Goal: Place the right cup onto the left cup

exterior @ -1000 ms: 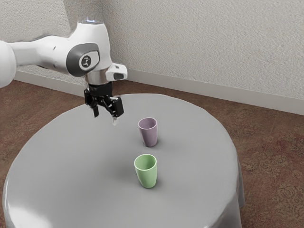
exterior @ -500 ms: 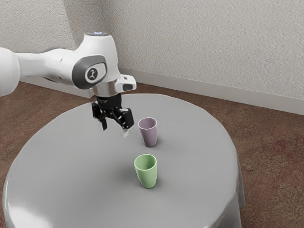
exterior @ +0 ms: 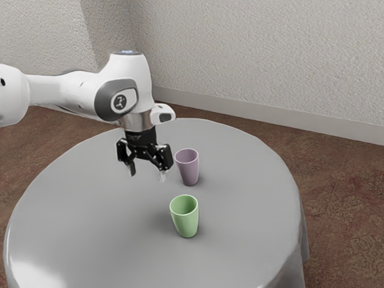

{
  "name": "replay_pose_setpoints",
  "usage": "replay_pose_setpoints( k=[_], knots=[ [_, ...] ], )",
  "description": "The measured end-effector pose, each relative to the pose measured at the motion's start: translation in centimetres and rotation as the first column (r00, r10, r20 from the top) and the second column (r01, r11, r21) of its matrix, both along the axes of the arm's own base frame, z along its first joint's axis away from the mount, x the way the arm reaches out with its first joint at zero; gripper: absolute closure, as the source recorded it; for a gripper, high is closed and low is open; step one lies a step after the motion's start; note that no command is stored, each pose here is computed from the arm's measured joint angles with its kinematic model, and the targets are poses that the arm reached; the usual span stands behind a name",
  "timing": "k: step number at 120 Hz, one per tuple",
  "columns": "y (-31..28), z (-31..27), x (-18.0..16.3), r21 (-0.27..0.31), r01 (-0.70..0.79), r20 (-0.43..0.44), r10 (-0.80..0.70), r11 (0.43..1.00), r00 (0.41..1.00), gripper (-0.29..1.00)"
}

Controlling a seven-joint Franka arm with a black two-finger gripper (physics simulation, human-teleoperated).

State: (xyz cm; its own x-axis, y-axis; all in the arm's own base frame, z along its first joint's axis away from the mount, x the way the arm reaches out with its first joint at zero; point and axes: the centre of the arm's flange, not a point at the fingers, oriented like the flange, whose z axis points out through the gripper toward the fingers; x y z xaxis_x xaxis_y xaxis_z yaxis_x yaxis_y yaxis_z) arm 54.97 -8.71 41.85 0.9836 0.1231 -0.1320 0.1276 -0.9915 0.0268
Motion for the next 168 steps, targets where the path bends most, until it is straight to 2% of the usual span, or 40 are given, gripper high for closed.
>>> replay_pose_setpoints(
  k=[57,114,168],
  knots=[
    [-1.9,-2.6,-0.8,0.010,-0.019,-0.017,0.019,1.000,1.000,0.00],
    [-3.3,-5.0,1.8,0.002,-0.029,-0.032,0.029,1.000,0.999,0.00],
    [-3.4,-8.1,2.3,0.006,-0.041,-0.065,0.041,0.999,0.997,0.00]
  ],
)
